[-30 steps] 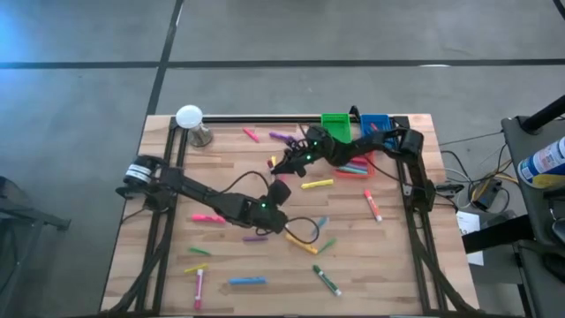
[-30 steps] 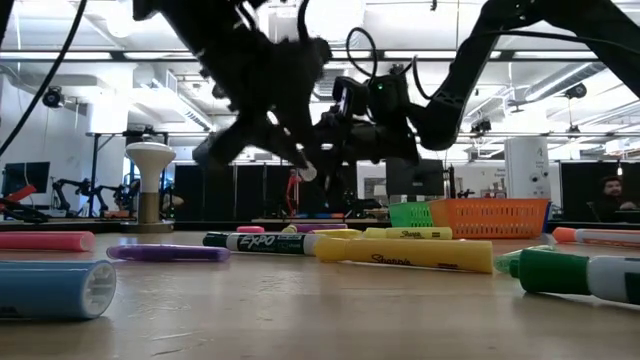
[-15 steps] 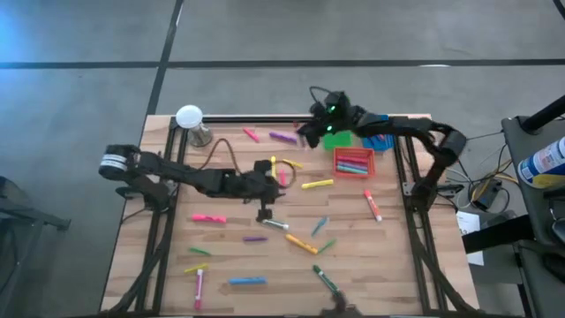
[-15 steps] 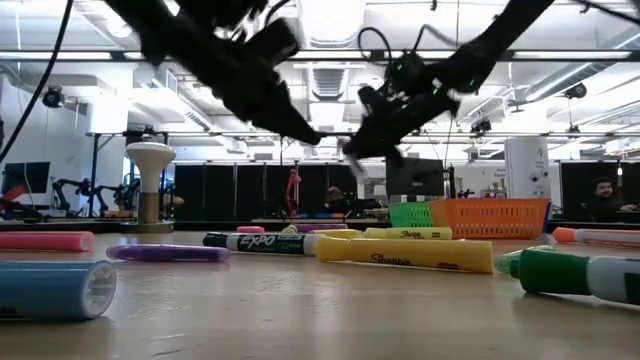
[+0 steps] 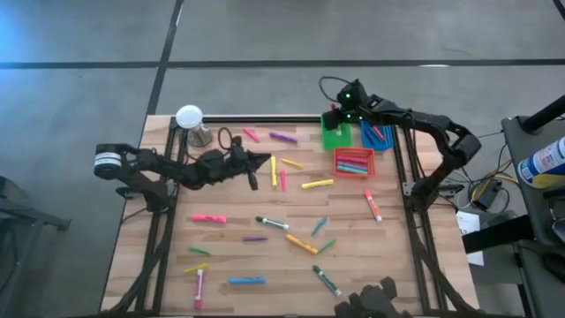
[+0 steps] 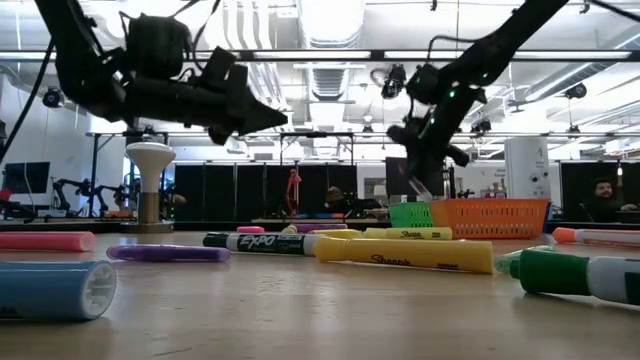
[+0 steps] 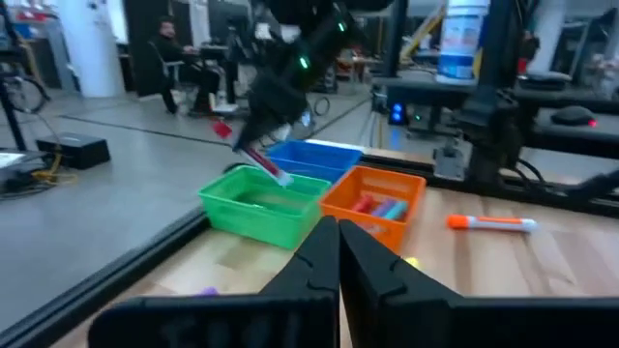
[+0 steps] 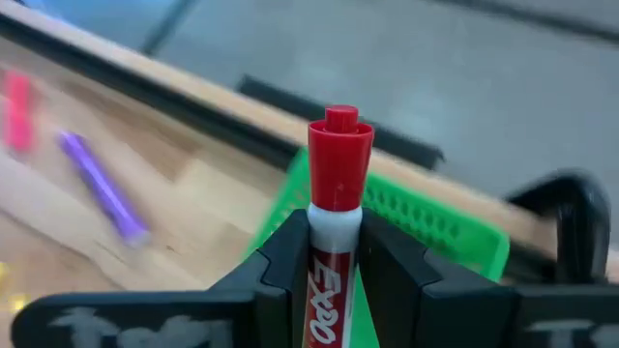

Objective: Pick & Place Markers
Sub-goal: Put the red marker pen into the green bin

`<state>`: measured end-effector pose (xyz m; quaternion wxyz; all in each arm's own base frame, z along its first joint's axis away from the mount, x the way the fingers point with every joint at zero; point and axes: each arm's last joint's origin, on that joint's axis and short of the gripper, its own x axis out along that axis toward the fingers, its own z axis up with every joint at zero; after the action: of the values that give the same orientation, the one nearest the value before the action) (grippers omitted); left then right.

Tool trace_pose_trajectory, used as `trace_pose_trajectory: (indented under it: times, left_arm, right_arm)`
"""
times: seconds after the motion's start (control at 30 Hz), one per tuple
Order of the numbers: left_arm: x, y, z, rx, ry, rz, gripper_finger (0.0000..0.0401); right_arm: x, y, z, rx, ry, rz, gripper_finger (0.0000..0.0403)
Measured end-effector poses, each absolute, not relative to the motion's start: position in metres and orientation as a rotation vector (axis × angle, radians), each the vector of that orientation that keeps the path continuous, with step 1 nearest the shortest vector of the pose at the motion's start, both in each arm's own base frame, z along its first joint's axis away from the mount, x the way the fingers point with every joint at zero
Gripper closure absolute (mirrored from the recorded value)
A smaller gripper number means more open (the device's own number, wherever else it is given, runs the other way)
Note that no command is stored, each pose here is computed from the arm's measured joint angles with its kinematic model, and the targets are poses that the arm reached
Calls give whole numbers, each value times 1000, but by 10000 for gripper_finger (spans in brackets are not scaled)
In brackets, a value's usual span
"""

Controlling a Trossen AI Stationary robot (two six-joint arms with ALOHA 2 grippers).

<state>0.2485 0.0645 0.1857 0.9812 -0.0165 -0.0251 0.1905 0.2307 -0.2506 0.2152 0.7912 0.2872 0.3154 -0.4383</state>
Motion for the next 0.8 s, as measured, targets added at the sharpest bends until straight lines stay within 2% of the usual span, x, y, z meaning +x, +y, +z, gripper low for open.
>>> trace_pose_trajectory:
  times: [0.47, 0.8]
  left_arm:
    - [239, 71, 178, -70, -44, 414, 401]
    - [236, 71, 173, -76, -22, 419, 401]
  right_arm:
    - [253, -275, 174, 723, 919, -1070, 325]
    - [255, -279, 179, 739, 992, -1135, 275]
